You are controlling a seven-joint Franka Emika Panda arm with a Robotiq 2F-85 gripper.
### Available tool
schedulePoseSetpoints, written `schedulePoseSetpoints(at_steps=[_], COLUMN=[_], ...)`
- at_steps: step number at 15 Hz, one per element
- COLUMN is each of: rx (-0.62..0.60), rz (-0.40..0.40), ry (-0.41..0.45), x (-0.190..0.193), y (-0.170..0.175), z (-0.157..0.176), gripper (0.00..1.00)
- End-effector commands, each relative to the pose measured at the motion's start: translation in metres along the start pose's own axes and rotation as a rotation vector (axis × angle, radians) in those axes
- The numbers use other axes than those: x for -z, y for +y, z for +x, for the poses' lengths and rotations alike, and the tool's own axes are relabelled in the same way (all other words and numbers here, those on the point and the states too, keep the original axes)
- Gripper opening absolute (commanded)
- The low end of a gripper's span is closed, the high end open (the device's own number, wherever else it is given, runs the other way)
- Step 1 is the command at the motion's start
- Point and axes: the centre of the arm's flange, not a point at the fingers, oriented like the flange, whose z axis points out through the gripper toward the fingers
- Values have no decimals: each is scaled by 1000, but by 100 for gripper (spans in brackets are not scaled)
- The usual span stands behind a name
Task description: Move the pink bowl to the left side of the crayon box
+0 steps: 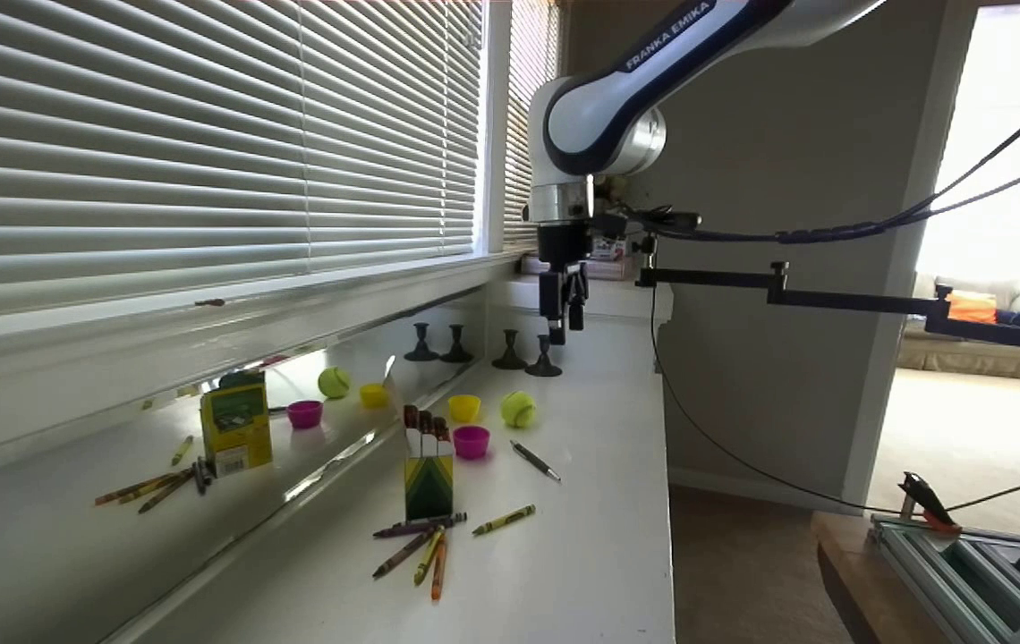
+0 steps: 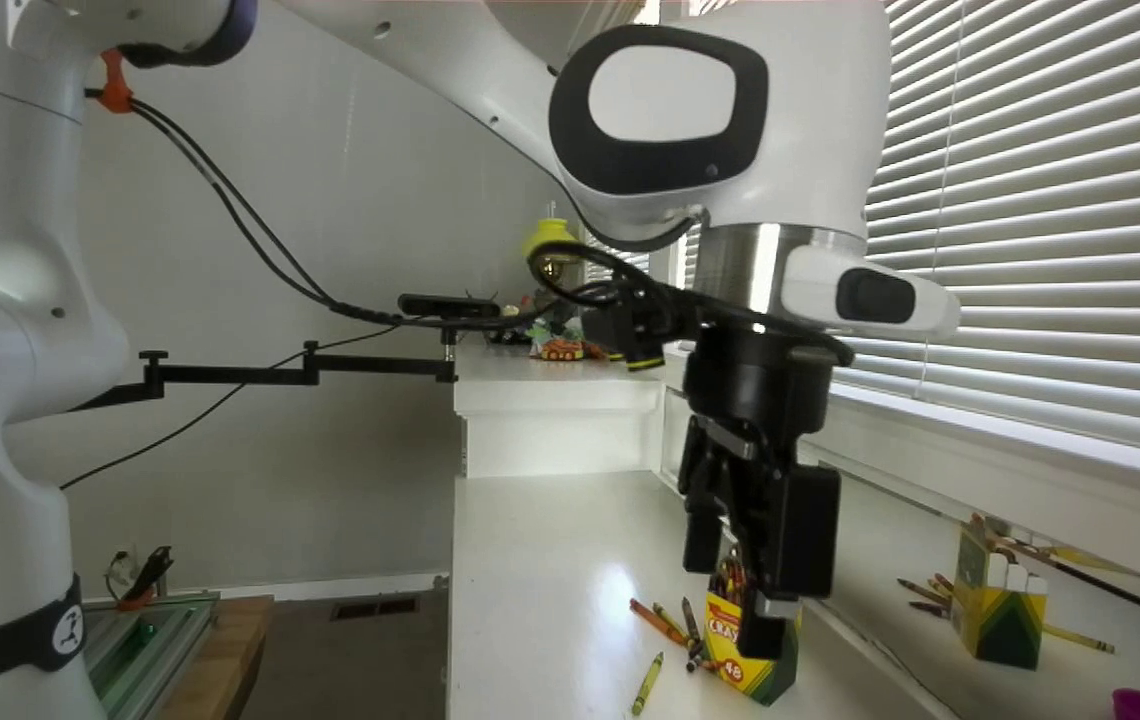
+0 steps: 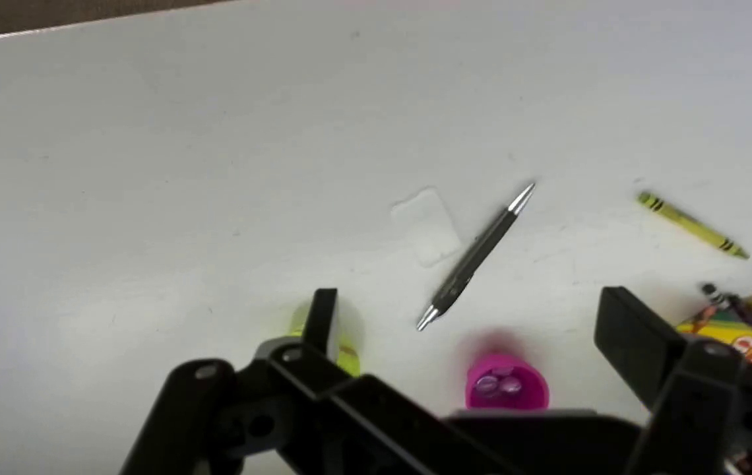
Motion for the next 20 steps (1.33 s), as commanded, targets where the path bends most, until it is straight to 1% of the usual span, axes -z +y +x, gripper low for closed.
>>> schedulePoseSetpoints(at_steps=[1,3,5,7,8,9,11,15,16,17,20], rx=[-156,-234,-292,-340,-345,-295,-309,-315,-311,-298,-269], rz=[-20,-30,-25,-3,37,-16,5,9,16,30,33], ry=[60,119,137,156,143,126,120,126,127,125,128], x=[-21,-36,-49,-61,-66,-61,-69,-67,-71,-75,-83], y=[5,5,3,0,-1,-2,-4,-2,-4,-8,-23], z=[46,58,67,73,76,60,64,67,72,76,84], gripper=[100,100,100,100,100,100,100,100,100,100,100])
